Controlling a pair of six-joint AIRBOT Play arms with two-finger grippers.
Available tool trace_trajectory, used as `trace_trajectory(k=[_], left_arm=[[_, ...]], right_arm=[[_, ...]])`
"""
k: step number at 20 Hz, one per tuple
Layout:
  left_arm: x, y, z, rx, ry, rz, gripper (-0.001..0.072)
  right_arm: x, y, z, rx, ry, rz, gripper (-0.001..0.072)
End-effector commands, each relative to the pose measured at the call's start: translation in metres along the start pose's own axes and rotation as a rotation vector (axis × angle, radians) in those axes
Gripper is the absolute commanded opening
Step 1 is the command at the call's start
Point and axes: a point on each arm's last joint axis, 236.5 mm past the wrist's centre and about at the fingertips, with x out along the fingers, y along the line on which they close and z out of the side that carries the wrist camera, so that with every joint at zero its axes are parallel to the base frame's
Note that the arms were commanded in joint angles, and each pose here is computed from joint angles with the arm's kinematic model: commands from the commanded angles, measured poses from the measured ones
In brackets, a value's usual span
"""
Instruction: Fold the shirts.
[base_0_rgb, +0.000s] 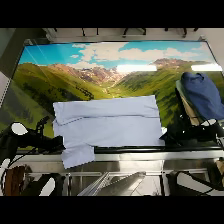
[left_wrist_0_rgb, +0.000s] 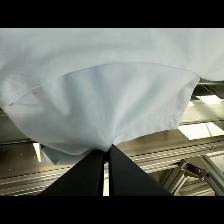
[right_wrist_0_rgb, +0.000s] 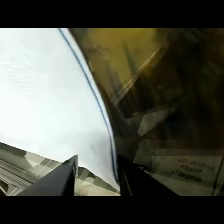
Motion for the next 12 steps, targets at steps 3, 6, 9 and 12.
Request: trace_trajectory(k=[3, 6, 9, 12], left_arm=[[0.0, 0.001, -0.013, 0.006, 0.054, 0.006, 0.0011], [-0.006, 0.011, -0.036, 0.015, 0.13, 0.053, 0.0011], [-0.022, 0.014, -0.051, 0.039, 0.089, 0.102, 0.0011], [-0.035, 0.016, -0.046, 0.005, -0.043, 0.142, 0.001]], right_arm=[[-0.009, 0.023, -0.009, -0.042, 0.01, 0.07, 0.0017], [-0.032, 0.014, -0.029, -0.088, -0.002, -0.06, 0.0017], [-0.057, 0.007, -0.048, -0.055, -0.06, -0.191, 0.0017], [-0.072, 0.017, -0.037, -0.046, -0.193, -0.205, 0.0017]])
